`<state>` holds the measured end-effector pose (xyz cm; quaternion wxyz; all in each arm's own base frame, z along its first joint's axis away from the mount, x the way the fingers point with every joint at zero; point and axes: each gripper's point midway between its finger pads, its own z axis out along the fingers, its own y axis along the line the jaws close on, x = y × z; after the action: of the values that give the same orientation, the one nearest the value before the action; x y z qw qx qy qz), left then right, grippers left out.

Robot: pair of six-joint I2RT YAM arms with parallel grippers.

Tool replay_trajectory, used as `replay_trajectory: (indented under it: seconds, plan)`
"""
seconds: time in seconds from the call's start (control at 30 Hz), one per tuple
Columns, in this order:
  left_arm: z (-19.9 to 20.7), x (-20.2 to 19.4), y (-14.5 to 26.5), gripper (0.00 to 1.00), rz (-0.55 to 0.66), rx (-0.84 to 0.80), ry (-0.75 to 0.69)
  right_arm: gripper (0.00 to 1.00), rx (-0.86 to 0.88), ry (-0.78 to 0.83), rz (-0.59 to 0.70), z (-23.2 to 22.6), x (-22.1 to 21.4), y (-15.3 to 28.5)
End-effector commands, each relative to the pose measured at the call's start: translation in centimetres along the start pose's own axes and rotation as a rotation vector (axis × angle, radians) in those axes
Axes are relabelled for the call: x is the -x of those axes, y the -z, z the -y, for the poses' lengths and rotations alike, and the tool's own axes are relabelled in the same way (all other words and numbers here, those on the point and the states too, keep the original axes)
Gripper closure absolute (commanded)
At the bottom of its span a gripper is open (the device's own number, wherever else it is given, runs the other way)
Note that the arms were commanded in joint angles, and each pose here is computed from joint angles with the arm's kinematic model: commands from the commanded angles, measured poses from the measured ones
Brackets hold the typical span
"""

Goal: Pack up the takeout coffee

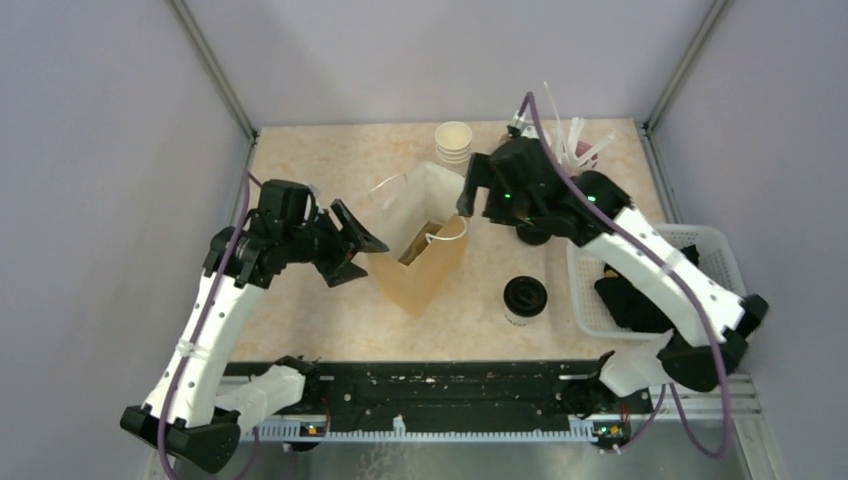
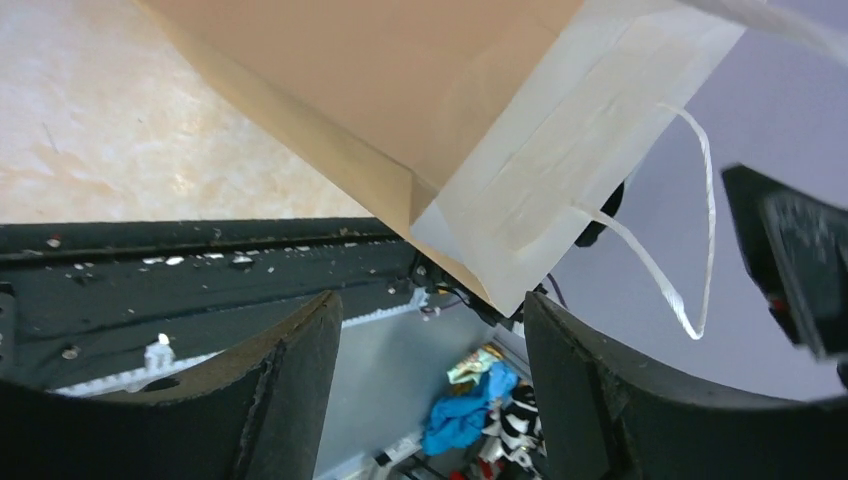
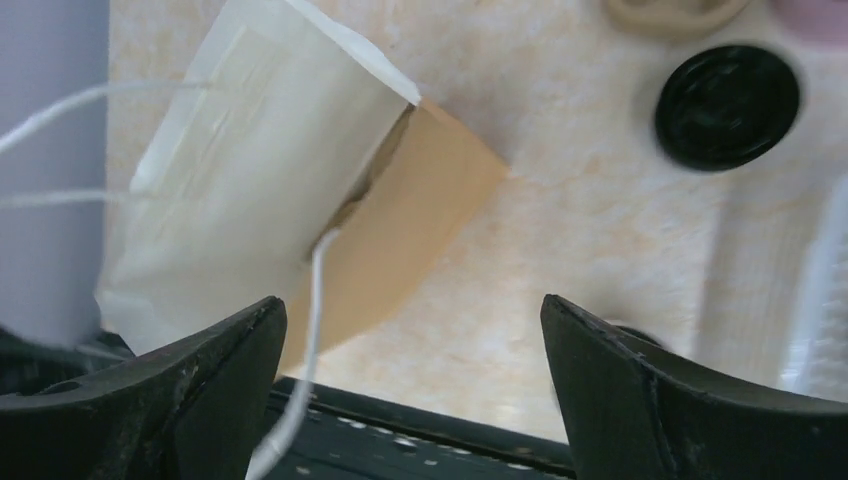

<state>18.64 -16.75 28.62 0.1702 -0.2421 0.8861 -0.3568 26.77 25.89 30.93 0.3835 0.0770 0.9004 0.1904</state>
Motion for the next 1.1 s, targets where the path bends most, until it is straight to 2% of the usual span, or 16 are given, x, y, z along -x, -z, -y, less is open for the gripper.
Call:
replay_trajectory:
  seconds: [0.0,0.1,0.2,0.3,0.43,0.53,0.67,0.8,0.97,1.07]
  plan:
    - [2.8,0.2,-0.8,0.28,-0.036,-0.115,0.094,0.01,0.011,0.461,-0.004,6.8,1.6,6.9]
    - [2.9,0.6,-1.3,0.32,-0.043,-0.091,0.106,0.01,-0.077,0.542,-0.174,10.9,-1.8,7.2]
    - [2.6,0.7,-1.9,0.37,-0.065,-0.052,0.106,0.01,-0.108,0.555,-0.26,12.8,-4.3,7.1]
    - [1.7,0.8,-2.1,0.45,-0.066,0.004,0.106,0.01,-0.088,0.541,-0.294,12.9,-5.8,6.0]
    - [1.3,1.7,-2.4,0.56,-0.018,0.041,0.105,0.01,0.021,0.503,-0.325,11.4,-7.6,4.3]
    - [1.2,1.8,-2.5,0.59,-0.022,0.049,0.111,0.01,-0.019,0.493,-0.382,12.1,-8.9,3.0]
    - [1.3,2.0,-2.6,0.63,-0.015,0.049,0.1,0.01,-0.015,0.476,-0.387,12.3,-9.9,1.9]
    - [2.0,3.1,-3.0,0.74,-0.002,0.044,0.026,0.01,-0.054,0.47,-0.457,13.8,-12.4,0.4]
    - [2.0,5.2,-3.8,0.79,0.012,0.124,-0.152,0.02,-0.083,0.466,-0.465,14.9,-13.6,-0.7]
    - [1.4,6.2,-3.7,0.79,0.027,0.185,-0.222,0.06,-0.102,0.472,-0.472,15.5,-14.0,-1.2]
